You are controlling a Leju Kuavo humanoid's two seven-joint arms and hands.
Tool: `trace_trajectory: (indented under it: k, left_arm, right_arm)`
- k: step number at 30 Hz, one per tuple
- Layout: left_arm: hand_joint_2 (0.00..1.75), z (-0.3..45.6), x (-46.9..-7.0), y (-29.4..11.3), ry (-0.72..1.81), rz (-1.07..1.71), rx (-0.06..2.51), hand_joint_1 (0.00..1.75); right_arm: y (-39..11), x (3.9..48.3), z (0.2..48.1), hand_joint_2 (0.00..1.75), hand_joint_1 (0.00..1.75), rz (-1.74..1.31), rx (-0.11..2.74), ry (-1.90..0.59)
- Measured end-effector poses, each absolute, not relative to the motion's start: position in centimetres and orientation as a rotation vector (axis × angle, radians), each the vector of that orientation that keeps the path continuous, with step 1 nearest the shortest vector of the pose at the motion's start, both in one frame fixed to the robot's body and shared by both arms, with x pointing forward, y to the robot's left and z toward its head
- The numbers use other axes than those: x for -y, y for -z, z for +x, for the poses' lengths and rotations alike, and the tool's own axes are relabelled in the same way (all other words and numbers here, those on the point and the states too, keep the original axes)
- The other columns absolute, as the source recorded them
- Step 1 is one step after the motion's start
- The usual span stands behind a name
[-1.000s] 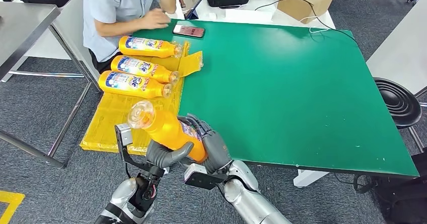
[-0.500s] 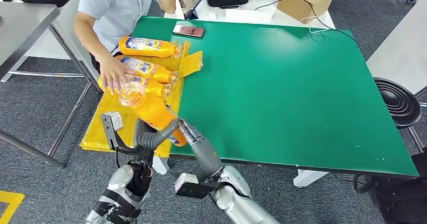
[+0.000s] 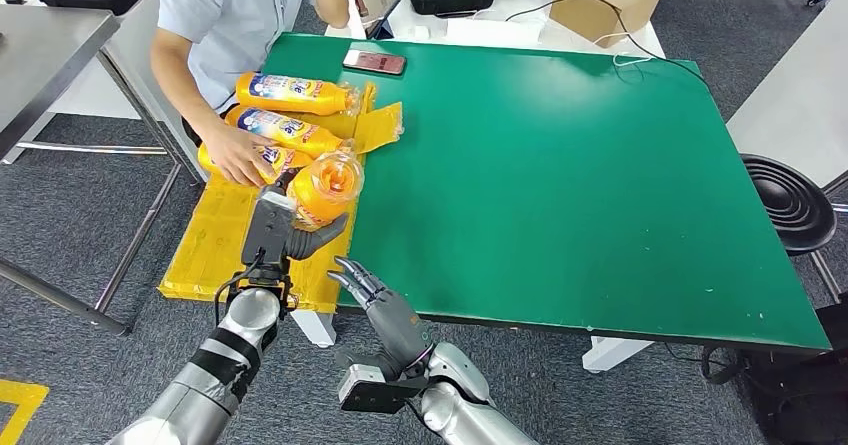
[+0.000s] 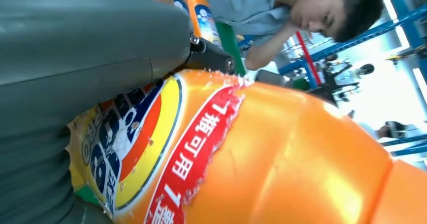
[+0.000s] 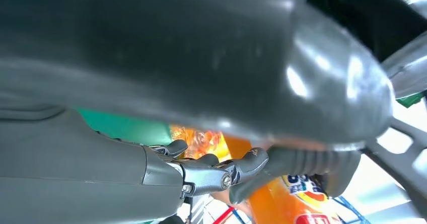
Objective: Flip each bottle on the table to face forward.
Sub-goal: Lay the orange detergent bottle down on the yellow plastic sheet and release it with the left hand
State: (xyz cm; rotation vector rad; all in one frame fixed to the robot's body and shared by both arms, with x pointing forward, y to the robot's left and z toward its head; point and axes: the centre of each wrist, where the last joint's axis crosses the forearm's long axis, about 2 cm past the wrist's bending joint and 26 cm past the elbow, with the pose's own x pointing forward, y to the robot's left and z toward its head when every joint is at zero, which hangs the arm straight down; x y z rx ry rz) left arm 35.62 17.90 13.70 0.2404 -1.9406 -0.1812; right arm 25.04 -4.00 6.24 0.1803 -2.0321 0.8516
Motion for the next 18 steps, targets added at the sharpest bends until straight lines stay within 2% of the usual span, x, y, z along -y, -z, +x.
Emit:
trace_trajectory:
  k: [9,11,15,18]
  left_arm:
    - [1.75,36.1,-18.5,-13.0,0.251,0.317,1.917,1.75]
    - [1.75,36.6,-18.5,-13.2,0.371,0.455,1.907,1.75]
    - [1.75,38.4,-18.8,-13.7,0.813,0.808,1.817,1.75]
    - [1.75,39.9,-19.5,-13.8,0.987,0.836,1.701,1.75]
  right_arm:
    - [-6.2,4.0,25.0,0.00,0.00,0.187,2.027,-0.856]
    - [-6.2,3.9,25.0,0.00,0.00,0.206,2.021,-0.864]
    - [-6.5,3.2,24.8,0.00,0.00,0.266,2.009,-0.885]
    - [-6.7,2.6,24.6,0.00,0.00,0.301,2.004,-0.895]
